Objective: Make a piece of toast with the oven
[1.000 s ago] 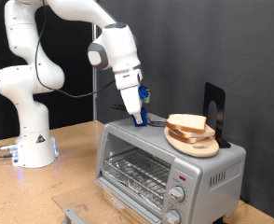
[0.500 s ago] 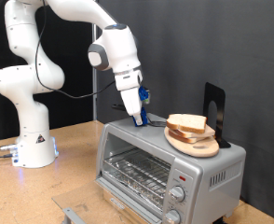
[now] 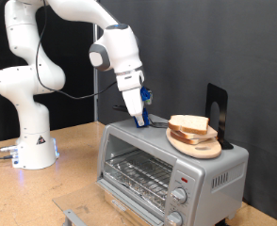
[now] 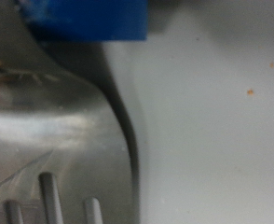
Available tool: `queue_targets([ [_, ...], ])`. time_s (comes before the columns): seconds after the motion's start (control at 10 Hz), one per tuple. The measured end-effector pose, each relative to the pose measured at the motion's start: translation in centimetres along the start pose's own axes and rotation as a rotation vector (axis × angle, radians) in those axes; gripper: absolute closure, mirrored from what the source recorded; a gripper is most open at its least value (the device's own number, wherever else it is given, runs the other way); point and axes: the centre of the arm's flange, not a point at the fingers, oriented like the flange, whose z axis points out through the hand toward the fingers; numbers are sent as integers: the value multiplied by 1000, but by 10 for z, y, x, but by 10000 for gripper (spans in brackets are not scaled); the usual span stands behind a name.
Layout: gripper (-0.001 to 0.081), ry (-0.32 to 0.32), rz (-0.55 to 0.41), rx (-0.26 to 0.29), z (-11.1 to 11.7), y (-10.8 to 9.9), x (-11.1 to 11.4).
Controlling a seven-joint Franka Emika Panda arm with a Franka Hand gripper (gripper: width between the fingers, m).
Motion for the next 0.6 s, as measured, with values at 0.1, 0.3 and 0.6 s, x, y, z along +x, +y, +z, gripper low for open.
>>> queue_targets([
  [0.1,1,0,0,0,0,0,0],
  [0.3,1,0,0,1,0,0,0],
  [0.6,128,1,-1,1,0,-1,0],
])
